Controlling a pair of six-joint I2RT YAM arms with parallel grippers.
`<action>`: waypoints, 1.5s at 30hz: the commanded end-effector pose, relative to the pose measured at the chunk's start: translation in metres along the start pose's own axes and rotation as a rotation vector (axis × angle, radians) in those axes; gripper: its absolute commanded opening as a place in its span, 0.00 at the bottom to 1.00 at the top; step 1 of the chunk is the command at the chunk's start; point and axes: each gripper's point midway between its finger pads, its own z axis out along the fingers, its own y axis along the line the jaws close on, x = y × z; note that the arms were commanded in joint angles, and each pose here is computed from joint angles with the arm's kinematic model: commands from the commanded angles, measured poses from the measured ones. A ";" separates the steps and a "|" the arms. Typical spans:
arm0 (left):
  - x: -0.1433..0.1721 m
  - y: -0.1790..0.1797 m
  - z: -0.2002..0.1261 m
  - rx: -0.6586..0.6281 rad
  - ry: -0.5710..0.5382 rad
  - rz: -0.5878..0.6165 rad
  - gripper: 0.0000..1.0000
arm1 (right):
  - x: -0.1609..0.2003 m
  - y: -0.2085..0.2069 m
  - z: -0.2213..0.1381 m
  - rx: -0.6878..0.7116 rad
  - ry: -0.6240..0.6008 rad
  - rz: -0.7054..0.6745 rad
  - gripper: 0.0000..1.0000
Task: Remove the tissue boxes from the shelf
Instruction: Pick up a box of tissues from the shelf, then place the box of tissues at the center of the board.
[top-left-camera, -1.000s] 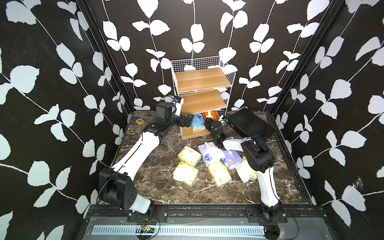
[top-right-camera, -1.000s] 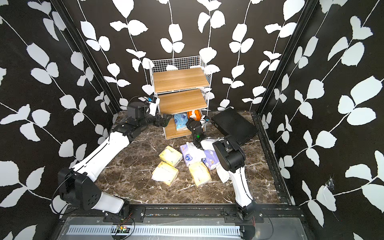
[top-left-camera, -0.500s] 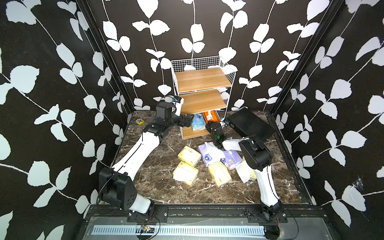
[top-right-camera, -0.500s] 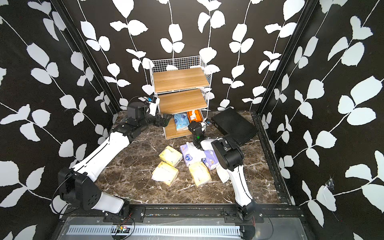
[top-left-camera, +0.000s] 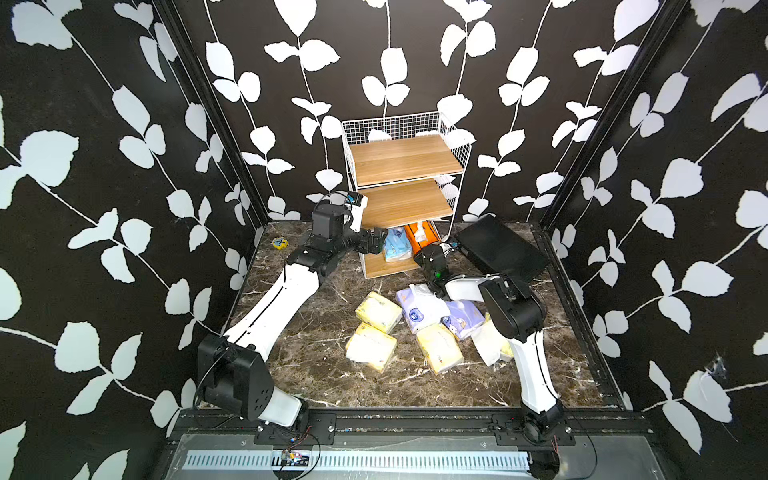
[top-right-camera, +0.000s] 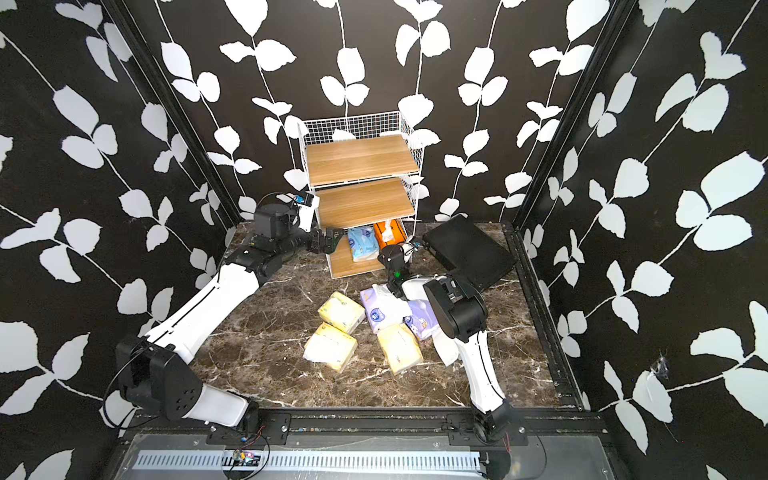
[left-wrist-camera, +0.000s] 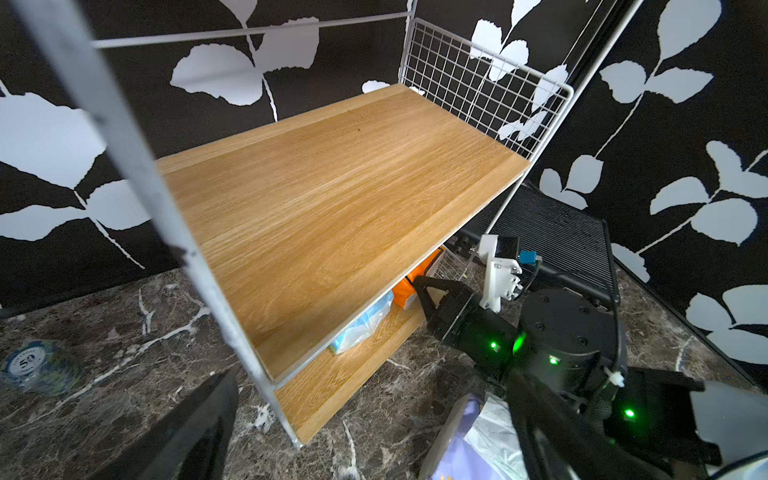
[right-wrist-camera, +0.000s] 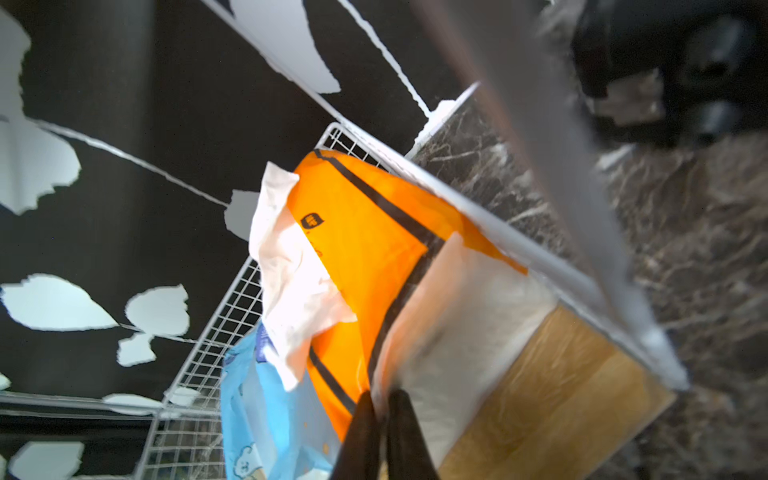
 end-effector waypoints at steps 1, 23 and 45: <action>-0.014 -0.007 -0.013 0.011 -0.049 0.024 0.99 | -0.017 0.004 -0.015 -0.021 -0.029 -0.013 0.02; -0.012 -0.005 -0.012 -0.001 -0.041 0.034 0.99 | -0.007 -0.050 -0.120 0.021 0.090 -0.161 0.00; -0.010 -0.002 -0.010 -0.017 -0.032 0.047 0.99 | 0.008 -0.115 -0.218 0.108 0.292 -0.387 0.00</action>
